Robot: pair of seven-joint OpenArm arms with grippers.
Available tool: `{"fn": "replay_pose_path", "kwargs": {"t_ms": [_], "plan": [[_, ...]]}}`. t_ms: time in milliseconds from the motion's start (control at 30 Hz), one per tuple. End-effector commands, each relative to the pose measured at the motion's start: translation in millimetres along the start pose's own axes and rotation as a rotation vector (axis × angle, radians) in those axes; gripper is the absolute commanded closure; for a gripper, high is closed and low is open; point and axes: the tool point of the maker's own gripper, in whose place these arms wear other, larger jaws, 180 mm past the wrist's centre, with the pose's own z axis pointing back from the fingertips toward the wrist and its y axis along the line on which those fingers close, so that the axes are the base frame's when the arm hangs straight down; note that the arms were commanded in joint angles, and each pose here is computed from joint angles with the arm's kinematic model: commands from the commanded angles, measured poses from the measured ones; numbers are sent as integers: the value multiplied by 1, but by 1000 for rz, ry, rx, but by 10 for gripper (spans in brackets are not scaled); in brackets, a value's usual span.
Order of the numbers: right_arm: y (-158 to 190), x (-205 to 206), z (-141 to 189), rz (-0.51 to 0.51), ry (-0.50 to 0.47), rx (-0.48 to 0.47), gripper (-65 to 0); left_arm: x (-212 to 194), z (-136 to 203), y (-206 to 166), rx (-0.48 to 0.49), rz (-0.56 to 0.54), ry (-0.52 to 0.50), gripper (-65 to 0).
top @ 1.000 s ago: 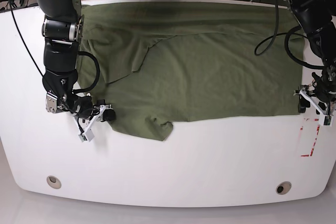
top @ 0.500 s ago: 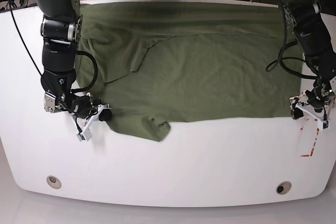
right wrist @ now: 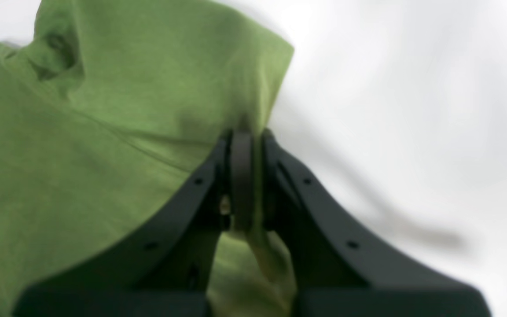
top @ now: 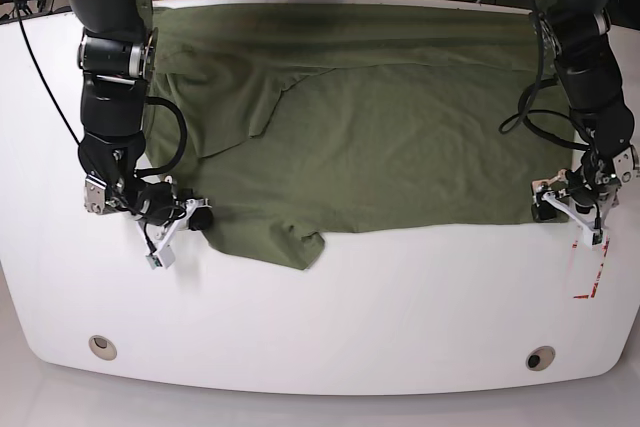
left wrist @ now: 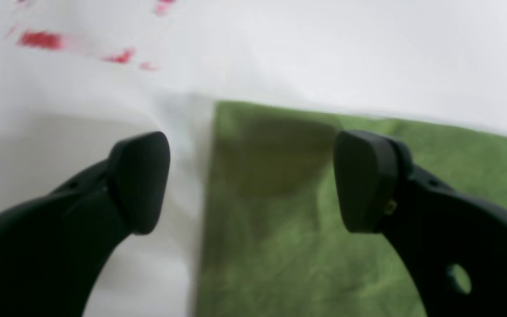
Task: Fold the T-shirt properly
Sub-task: 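Fold the hem edge over toward the opposite edge with both grippers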
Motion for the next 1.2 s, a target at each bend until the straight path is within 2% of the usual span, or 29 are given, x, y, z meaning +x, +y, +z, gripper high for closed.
{"fn": "replay_pose_path", "kwargs": {"t_ms": [0, 133, 300, 400, 567, 600, 667, 767, 933, 1167], "plan": [[-2, 31, 10, 24, -71, -1, 0, 24, 5, 3, 4, -22, -53, -547], [-2, 31, 10, 24, -71, -1, 0, 21, 3, -1, -3, -32, -43, -536], [-1, 31, 10, 21, -74, 2, 0, 5, -7, -10, -27, 0, -6, -435], [-1, 31, 10, 20, -75, 3, 0, 6, -7, -11, -29, 0, -5, -349], [-1, 32, 10, 20, -77, 4, 0, 7, -7, -12, -31, -3, -8, -125], [-1, 32, 10, 20, -77, 4, 0, 7, -7, -12, -31, -3, -7, -64], [-1, 33, 10, 21, -77, 4, 0, 7, -7, -13, -33, -6, -5, 0], [0, 35, 13, 35, -70, 1, 0, 25, 1, -18, -60, -63, -52, 0], [6, 46, 30, 138, -62, -30, 0, 49, 20, -28, -95, -182, -76, 0], [4, 49, 57, 182, -65, -87, 0, 57, 42, -31, -67, -284, -101, 0]]}}
